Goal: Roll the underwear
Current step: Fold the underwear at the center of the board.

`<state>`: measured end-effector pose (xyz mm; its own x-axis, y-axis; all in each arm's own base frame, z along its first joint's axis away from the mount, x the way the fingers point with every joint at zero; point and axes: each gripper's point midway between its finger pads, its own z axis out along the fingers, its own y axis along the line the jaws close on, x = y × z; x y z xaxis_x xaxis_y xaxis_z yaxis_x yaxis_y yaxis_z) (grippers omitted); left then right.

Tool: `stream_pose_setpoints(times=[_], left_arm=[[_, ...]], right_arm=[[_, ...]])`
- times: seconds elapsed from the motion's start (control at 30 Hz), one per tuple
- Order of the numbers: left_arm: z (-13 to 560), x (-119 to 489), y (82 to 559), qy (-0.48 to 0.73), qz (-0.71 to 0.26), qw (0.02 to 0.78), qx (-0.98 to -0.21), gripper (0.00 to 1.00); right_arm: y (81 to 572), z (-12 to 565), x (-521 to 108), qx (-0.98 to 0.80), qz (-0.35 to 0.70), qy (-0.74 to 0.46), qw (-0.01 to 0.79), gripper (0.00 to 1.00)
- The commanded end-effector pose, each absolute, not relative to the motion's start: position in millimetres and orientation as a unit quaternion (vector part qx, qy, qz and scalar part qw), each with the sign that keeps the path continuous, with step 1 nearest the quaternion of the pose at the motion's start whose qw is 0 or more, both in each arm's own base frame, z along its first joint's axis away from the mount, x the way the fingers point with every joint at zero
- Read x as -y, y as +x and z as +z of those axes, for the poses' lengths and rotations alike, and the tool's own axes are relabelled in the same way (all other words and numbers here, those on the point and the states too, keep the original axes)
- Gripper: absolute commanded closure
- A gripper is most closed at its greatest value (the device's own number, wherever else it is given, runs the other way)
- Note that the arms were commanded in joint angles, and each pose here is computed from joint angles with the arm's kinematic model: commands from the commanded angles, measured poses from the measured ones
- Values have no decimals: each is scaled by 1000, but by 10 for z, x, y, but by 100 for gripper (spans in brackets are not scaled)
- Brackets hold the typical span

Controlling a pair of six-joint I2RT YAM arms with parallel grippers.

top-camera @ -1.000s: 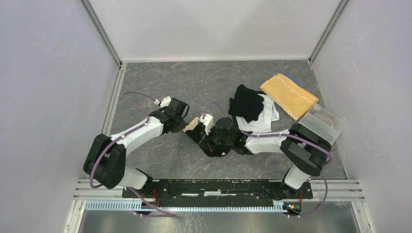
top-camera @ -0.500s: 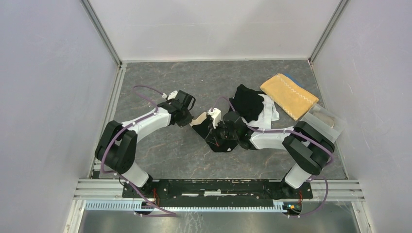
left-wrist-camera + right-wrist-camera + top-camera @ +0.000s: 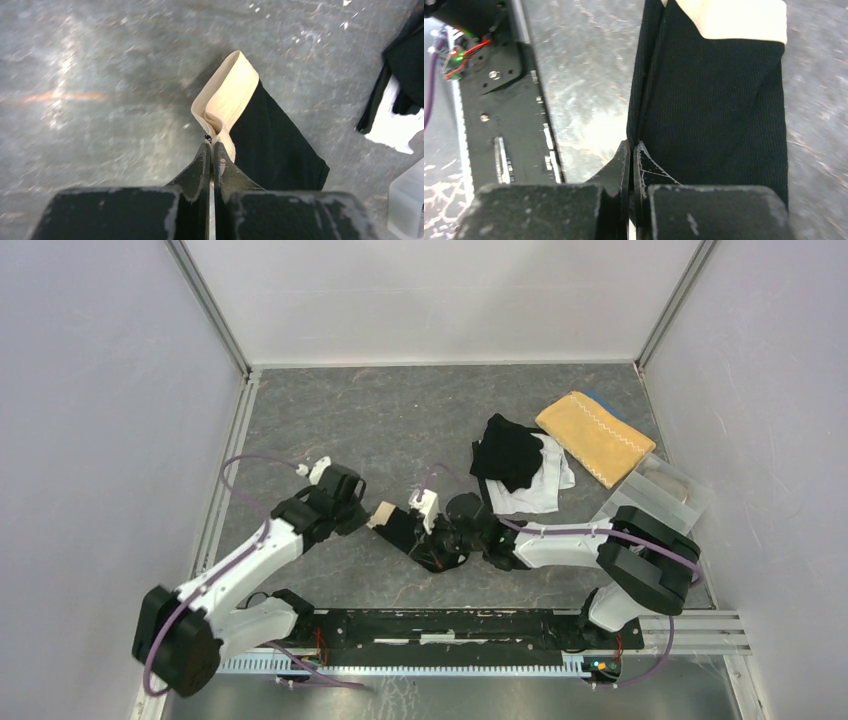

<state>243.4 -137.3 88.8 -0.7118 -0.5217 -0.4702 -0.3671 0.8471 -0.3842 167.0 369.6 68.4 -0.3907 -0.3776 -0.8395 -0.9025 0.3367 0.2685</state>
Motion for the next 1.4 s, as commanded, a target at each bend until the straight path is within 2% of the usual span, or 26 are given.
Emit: stream_pose_setpoints(times=[0.0,0.13,0.3,0.63,0.9,1.37], left_arm=[[956,949,2198,-287,-85,323,-898,98],[1057,775,1990,-297,-70,325,-895,98],[1134,746,1976,-289,-66,330,-896,98],[947,884,2310,-217,11,281,-935,98],[764,1081,2525,-194,18,247,-949,98],[866,1359,3013,-160,18,248,-955,98]], right_arm=[[1282,672,-3860,-737,390,-455,313,100],[975,754,-4089,-716,418,-473,297,100],[934,782,-4153,-715,429,-469,292,100],[1102,672,-4069,-730,445,-438,277,100],[1307,580,-3924,-743,451,-412,272,100],[1680,418,-3603,-775,423,-363,297,100]])
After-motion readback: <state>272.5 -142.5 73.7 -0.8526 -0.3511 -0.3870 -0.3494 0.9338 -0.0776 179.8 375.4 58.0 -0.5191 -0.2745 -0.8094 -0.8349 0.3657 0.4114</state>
